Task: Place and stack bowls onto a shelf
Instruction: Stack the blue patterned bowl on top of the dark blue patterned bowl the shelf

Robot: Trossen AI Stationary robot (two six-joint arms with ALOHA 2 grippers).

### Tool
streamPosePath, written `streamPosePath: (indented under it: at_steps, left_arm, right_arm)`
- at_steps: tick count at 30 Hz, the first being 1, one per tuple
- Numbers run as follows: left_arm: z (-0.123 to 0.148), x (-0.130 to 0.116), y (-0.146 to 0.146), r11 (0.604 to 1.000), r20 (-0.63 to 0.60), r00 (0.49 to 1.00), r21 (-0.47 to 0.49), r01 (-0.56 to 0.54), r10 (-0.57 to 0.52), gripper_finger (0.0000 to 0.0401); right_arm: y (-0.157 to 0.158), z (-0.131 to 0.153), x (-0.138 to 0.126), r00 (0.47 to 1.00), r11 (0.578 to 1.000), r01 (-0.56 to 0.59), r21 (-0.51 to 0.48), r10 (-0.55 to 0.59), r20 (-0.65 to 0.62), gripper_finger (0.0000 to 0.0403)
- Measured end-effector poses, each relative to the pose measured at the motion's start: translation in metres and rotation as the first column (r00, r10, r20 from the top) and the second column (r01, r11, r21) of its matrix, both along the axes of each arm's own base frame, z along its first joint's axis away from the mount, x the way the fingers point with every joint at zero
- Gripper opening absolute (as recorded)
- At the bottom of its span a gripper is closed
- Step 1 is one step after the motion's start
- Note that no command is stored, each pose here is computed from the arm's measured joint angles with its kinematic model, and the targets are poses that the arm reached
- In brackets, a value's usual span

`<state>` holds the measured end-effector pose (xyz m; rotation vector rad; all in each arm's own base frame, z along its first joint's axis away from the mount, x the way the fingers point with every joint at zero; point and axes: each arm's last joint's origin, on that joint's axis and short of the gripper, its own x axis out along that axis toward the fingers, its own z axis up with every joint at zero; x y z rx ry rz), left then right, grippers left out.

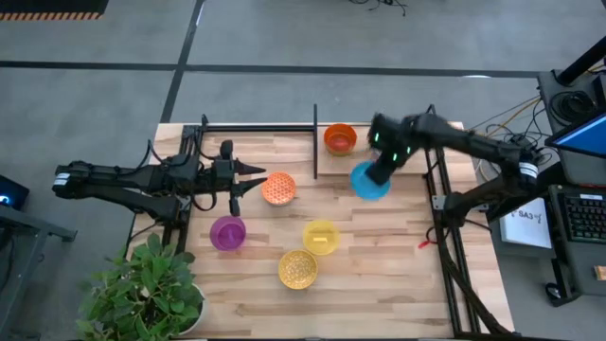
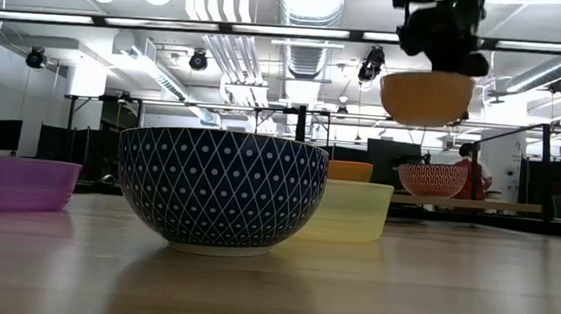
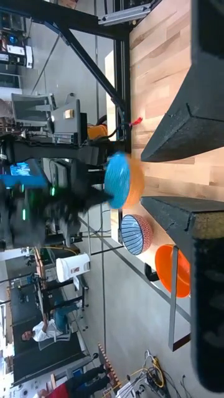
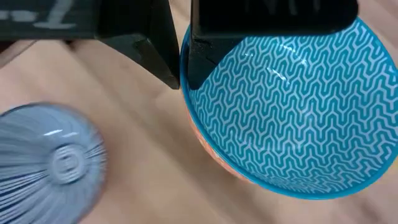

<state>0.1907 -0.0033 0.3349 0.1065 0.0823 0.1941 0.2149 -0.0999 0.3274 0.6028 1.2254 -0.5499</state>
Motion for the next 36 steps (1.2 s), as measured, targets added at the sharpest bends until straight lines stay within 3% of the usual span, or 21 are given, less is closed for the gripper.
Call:
streamPosePath:
  at_steps: [5,12,20,36]
  left_arm:
    - [0.0,0.0,0.0,1.0,0.0,1.0,-0.001,0.0,0.0,0.0082]
    - [0.0,0.0,0.0,1.0,0.0,1.0,-0.003,0.0,0.0,0.0082]
    - [0.0,0.0,0.0,1.0,0.0,1.0,-0.003,0.0,0.0,0.0082]
    - [0.0,0.0,0.0,1.0,-0.002,1.0,0.004,0.001,-0.001,0.0082]
  right_arm:
    - [-0.053,0.007,-0.031,0.996,0.997,0.078,0.0,-0.078,0.047,0.0012]
    - [-0.106,-0.007,-0.068,0.976,0.976,0.216,-0.008,-0.216,-0.016,0.0012]
    - [-0.136,-0.03,-0.067,0.971,0.979,0.202,-0.002,-0.201,-0.127,0.0012]
    - [-0.165,-0.058,-0.056,0.958,0.985,0.17,-0.035,-0.173,-0.229,0.0013]
